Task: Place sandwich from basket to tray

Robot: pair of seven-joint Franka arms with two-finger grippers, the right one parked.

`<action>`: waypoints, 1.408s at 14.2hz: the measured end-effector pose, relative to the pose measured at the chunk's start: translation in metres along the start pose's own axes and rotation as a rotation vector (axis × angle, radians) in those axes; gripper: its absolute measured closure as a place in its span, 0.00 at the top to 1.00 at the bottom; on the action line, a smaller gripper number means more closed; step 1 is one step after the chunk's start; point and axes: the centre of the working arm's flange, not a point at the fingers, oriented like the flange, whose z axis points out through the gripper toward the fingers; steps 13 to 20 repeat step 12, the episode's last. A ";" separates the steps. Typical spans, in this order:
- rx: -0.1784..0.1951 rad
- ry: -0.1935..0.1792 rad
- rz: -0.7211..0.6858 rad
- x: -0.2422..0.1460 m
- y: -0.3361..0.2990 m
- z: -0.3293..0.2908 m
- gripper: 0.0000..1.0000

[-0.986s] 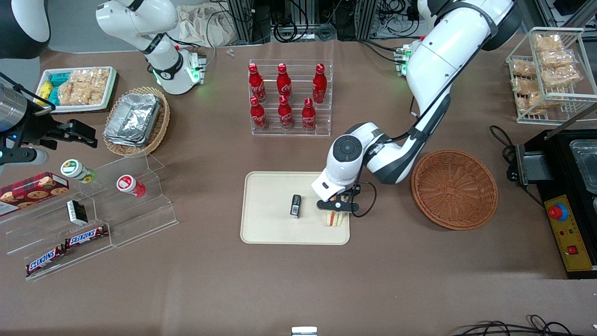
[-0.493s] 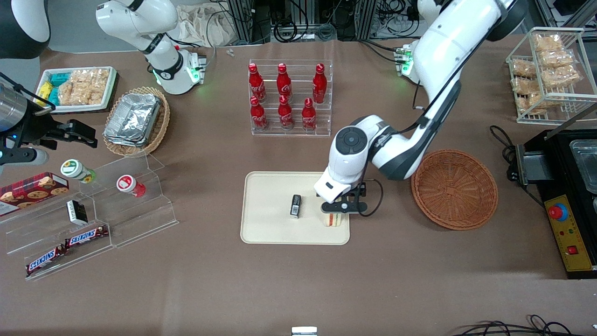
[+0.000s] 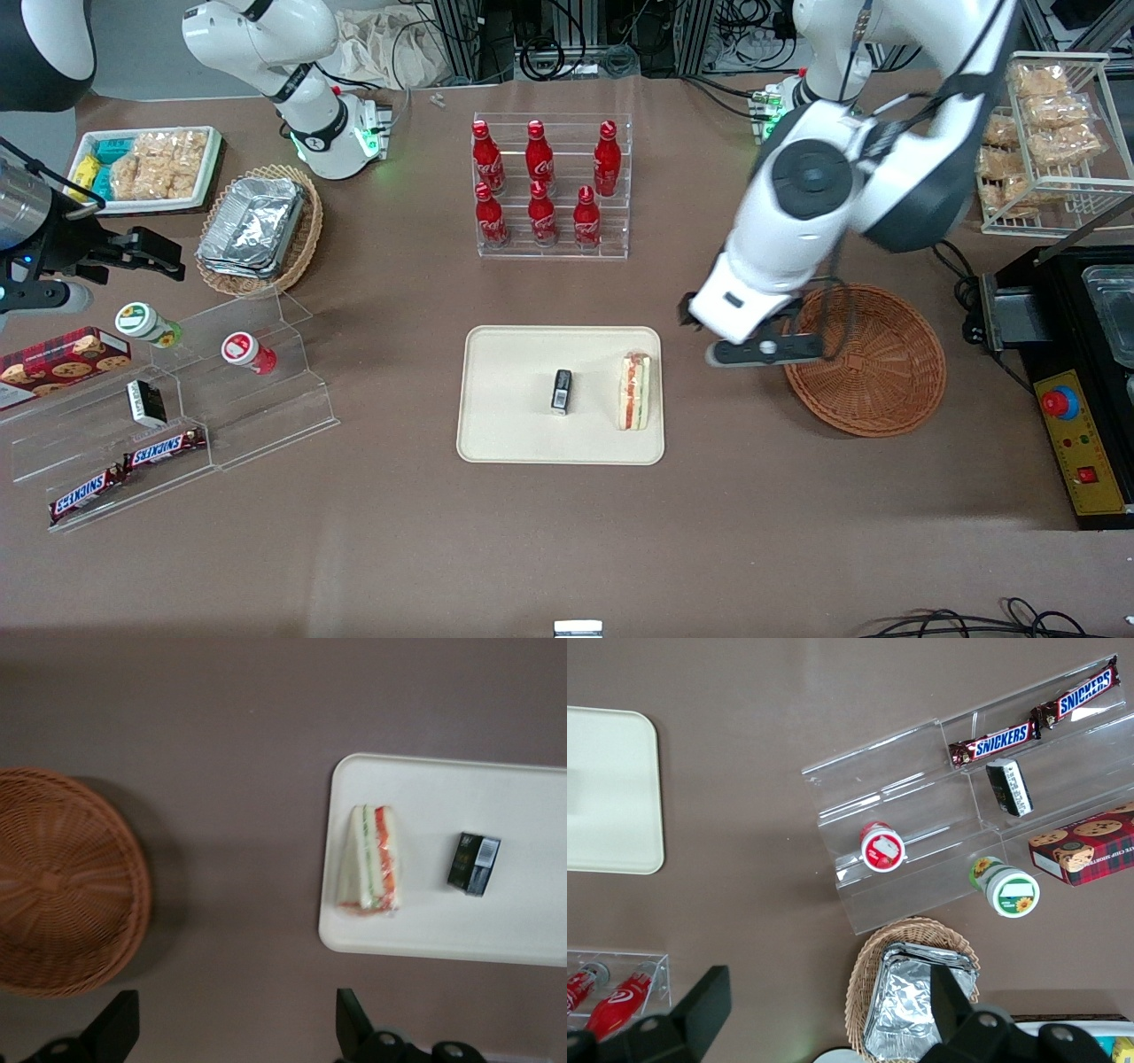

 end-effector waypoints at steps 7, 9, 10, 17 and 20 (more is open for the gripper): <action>-0.004 -0.082 0.000 -0.005 -0.142 -0.094 1.00; -0.003 -0.066 -0.005 -0.024 -0.159 -0.121 1.00; 0.001 -0.063 -0.002 -0.032 -0.167 -0.130 1.00; 0.004 -0.063 0.000 -0.038 -0.176 -0.135 1.00; 0.004 -0.063 0.000 -0.038 -0.176 -0.135 1.00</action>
